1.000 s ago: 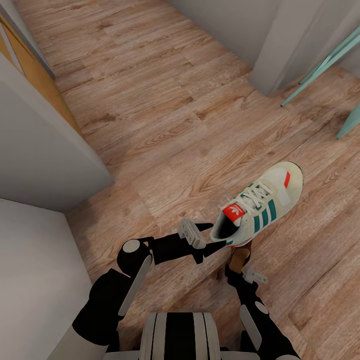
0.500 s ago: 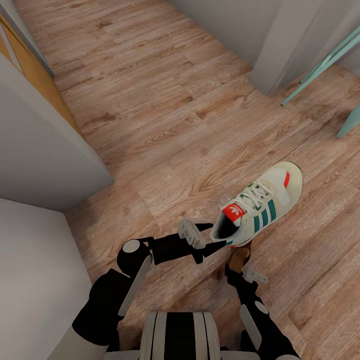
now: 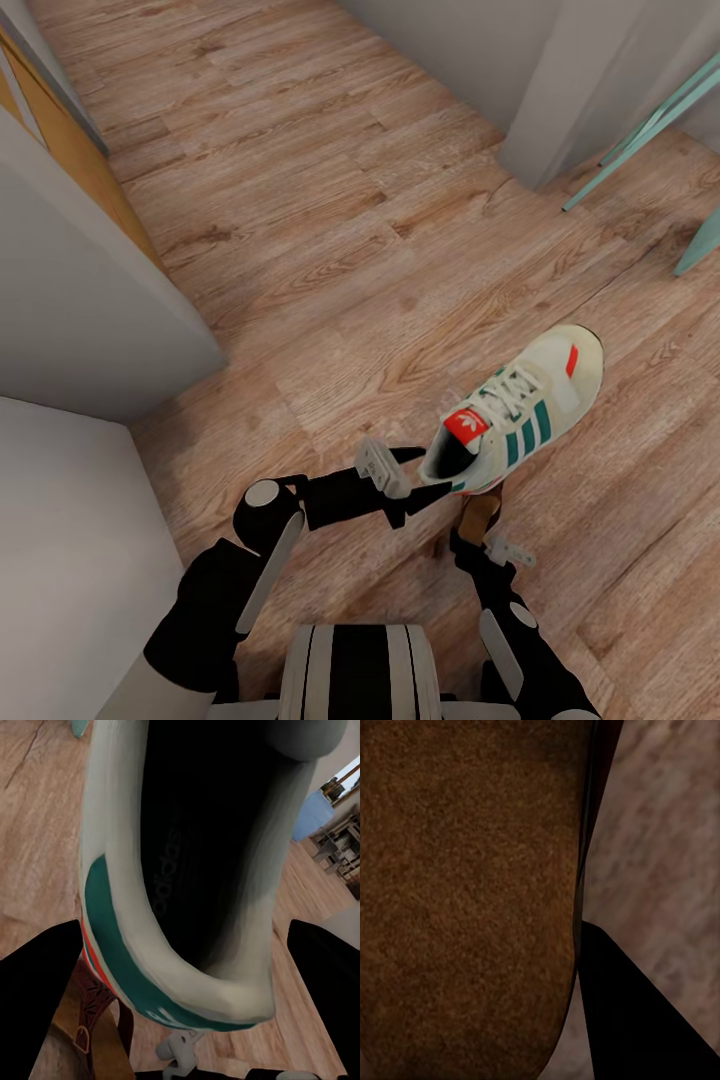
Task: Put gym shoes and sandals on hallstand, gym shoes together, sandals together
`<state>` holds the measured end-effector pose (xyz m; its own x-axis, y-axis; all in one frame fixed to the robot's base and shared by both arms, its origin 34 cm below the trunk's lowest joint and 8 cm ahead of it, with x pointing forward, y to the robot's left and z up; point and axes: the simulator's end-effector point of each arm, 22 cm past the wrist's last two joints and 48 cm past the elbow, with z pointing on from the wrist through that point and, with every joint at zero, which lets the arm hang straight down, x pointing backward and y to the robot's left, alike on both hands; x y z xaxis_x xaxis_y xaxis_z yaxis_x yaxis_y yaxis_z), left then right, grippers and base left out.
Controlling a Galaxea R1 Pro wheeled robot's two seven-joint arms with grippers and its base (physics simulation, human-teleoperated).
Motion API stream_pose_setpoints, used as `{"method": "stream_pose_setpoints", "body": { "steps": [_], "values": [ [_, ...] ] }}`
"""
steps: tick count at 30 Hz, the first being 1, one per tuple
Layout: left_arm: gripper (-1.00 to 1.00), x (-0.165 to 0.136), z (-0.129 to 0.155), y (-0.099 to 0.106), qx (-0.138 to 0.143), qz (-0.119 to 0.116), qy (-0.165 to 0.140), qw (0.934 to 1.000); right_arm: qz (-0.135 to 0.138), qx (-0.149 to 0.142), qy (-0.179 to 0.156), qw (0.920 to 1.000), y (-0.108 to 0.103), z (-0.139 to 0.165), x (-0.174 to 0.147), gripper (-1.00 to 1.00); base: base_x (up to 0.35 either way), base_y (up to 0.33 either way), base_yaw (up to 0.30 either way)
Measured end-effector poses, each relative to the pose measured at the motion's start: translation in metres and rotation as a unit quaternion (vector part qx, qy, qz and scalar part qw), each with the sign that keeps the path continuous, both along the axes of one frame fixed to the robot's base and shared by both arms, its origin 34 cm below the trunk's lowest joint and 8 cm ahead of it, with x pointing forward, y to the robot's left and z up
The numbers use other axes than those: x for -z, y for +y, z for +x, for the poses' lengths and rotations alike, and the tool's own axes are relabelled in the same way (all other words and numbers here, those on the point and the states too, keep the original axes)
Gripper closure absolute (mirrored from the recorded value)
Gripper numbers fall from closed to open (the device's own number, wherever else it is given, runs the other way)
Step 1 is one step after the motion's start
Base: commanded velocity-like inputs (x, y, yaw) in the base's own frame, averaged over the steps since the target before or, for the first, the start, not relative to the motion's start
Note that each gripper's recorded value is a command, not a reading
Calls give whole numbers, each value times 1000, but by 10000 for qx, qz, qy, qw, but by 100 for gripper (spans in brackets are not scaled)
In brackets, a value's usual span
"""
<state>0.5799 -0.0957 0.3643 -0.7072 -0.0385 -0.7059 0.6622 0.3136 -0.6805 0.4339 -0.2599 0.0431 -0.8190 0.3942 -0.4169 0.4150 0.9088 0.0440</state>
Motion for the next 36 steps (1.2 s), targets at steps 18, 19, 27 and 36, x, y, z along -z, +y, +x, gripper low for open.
{"method": "stream_pose_setpoints", "body": {
  "steps": [18, 19, 27, 36],
  "values": [
    [100, 36, -69, -2, 366, 167, 635, 9972, -50, -176, -17, 9998, -1, 2, 1, 100, 0, 0, 0],
    [100, 37, -72, -3, 366, 162, 669, 9970, -52, -187, -17, 9998, -1, 2, 1, 100, 0, 0, 0],
    [100, 43, -92, -2, 359, 159, 909, 9951, -80, -283, -1, 9996, 0, 4, 1, 100, 0, 0, 0],
    [100, 46, -106, -1, 352, 149, 1074, 9935, 20, -48, -12, 10000, 0, 4, 1, 100, 0, 0, 0]
  ]
}}
